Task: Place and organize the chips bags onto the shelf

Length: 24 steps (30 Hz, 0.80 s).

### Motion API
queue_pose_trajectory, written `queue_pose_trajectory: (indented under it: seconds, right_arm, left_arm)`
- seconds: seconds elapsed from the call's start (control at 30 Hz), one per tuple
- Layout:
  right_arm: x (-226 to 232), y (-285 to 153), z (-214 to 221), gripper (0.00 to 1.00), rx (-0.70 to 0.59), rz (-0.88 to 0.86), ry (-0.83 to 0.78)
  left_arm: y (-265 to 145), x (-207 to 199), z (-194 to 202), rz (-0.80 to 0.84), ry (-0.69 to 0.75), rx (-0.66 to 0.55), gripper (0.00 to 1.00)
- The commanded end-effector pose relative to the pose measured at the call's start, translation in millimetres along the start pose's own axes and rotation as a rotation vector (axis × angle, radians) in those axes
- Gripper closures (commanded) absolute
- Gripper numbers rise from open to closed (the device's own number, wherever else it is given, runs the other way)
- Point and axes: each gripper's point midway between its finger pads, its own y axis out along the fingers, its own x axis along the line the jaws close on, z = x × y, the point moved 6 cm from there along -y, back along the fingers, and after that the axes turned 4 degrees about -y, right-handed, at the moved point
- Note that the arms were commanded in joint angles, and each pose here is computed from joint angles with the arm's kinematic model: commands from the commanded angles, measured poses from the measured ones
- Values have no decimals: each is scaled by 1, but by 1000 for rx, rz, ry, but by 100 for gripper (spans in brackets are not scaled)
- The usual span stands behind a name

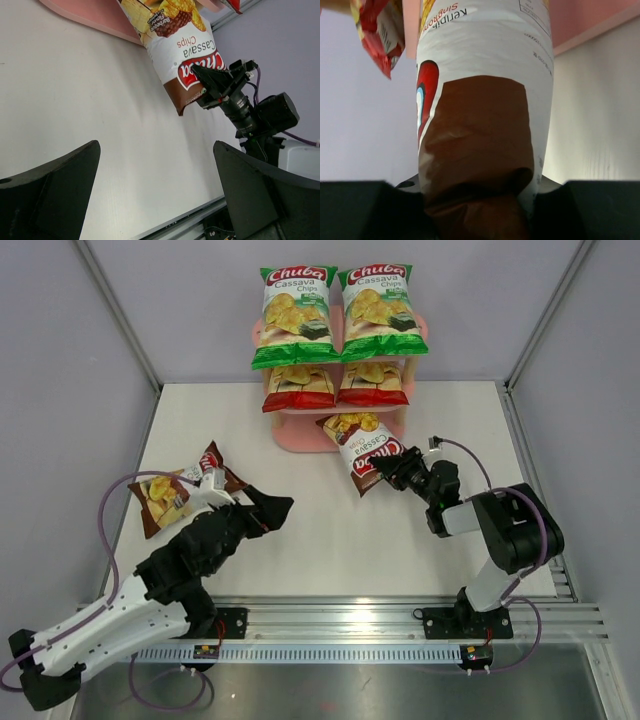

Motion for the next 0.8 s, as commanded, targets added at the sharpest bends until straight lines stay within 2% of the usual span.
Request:
queue_pose_trajectory:
  seconds: [0.0,0.2,0.33,0.77]
  right_arm:
    - [15,24,-37,76,-169,-121,-26]
    - [-6,59,-57,77,-283,-94,59]
    - [-22,70,-65,77,-376,-56,127]
    - [-49,103,-48,77,-538,75,225]
  left_arm:
    - [-11,-11,-20,19,46,-41,1]
    - [-23,-25,-33,27,129,-11,1]
    - [-30,-23,-40,-29,213,15,1]
    - [-53,-11,-58,-86,261,-26,1]
